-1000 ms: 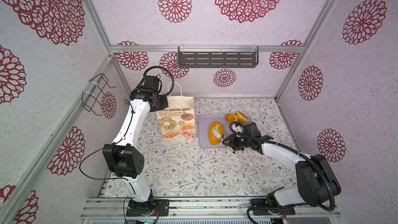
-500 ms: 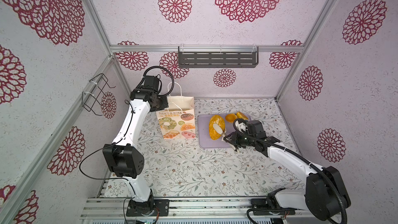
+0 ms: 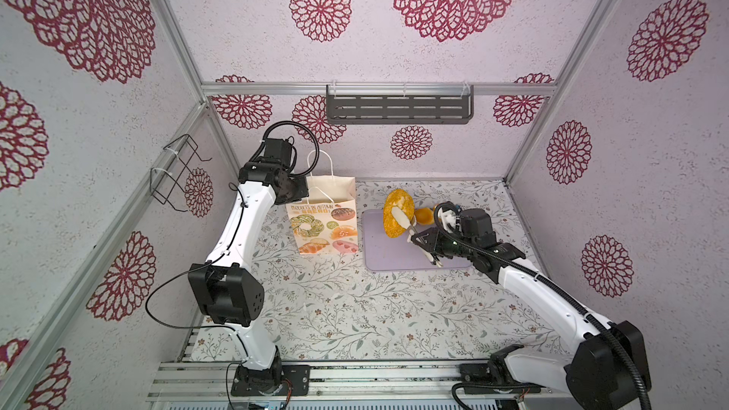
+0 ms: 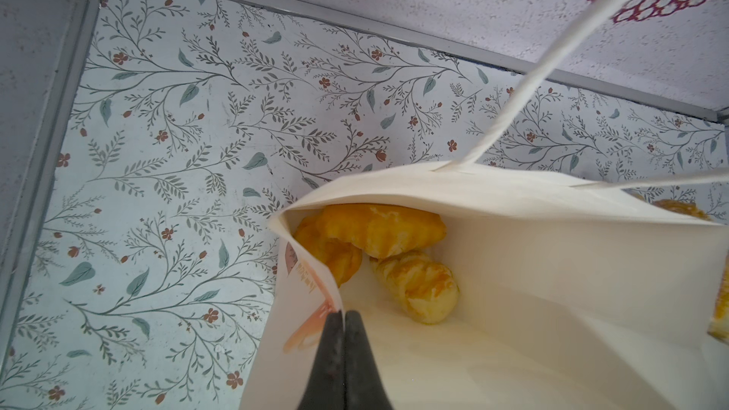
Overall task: Place the fake bread into the paper bag
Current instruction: 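Lift the pinched crumb-coated bread up off the tray with the tongs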
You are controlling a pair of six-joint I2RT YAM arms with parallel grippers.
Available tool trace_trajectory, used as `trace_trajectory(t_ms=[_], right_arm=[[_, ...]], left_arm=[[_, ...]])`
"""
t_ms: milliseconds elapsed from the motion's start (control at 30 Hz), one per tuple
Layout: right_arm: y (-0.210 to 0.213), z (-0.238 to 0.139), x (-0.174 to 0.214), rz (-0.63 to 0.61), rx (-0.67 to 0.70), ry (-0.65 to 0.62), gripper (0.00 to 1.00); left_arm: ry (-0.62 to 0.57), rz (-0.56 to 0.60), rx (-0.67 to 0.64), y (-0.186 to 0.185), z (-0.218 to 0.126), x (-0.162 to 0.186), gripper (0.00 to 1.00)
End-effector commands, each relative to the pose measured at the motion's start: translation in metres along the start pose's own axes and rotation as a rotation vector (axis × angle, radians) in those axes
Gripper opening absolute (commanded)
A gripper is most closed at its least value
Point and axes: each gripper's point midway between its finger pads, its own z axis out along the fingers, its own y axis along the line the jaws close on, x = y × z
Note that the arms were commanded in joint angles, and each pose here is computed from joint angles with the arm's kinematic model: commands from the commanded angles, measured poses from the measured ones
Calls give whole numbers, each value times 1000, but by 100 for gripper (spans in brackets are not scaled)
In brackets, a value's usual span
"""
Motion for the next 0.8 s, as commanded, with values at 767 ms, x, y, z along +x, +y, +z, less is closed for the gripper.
trace_trajectory(t_ms=[767], right_arm=[[117,-57,-90,-208,-234,-273,5]], left_arm=[[10,16,18,-7,-7,5,0]])
